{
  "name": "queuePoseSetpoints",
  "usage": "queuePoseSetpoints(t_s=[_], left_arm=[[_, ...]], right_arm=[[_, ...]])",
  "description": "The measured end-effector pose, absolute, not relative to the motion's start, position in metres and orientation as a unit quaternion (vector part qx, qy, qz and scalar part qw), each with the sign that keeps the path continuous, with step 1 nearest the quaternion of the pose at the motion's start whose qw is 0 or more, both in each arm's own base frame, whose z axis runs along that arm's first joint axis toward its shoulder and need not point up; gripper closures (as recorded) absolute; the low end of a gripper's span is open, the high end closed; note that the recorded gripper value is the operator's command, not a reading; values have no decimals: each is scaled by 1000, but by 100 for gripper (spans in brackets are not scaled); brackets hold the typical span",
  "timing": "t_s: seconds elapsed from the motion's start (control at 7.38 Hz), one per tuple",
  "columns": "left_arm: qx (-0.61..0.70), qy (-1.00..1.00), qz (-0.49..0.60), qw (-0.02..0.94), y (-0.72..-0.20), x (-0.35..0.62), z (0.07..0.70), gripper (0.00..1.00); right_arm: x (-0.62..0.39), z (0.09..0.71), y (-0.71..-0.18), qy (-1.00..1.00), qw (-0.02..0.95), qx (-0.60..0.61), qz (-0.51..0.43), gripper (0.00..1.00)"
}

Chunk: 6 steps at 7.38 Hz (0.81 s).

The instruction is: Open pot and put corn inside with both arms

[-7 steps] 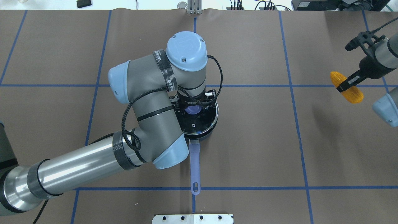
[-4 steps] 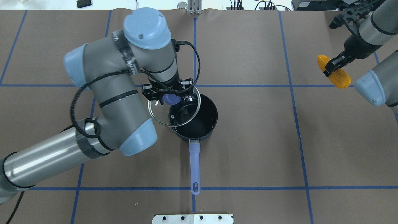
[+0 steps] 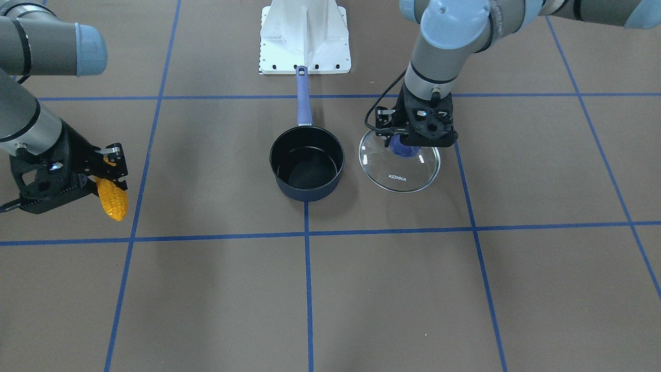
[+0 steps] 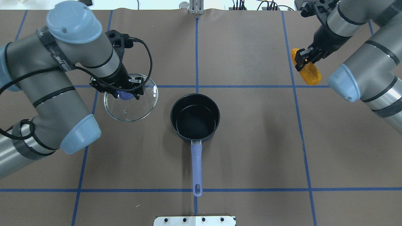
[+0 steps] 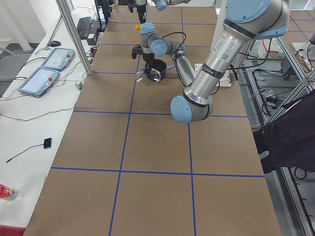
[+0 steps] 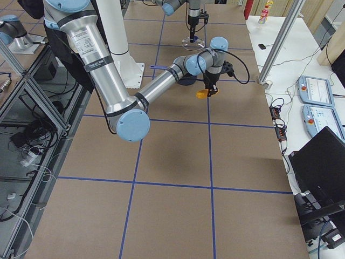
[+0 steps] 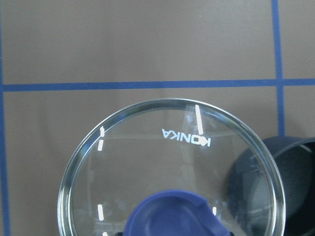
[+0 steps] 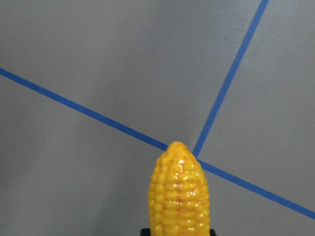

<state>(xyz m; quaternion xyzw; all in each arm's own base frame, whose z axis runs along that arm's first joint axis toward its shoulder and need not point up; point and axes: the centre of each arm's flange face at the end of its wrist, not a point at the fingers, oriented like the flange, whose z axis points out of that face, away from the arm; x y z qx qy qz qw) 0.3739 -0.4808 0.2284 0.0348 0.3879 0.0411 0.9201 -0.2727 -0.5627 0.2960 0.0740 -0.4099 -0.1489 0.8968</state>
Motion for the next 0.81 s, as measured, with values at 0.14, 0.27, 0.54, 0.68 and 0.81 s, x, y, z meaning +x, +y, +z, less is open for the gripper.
queuePoseSetpoints(t_s=[0.14,0.27,0.54,0.68,0.81], left_arm=[[44,377,60,923,-480,351,257,45],[52,370,75,925,-478,334,285,45],[75,370,96,921,-471,305,357,45],[87,372,103,918,-467,292,391,45],[96,372,112,917,-465,282,423,45]], right_arm=[[-290,274,-553,-420,896,67,-128,87],[-310,254,-542,-425,896,60,-110,87],[-348,219,-518,-432,897,52,-79,87],[-365,204,-507,-436,896,47,-64,87],[-388,191,-493,-436,897,44,-56,87]])
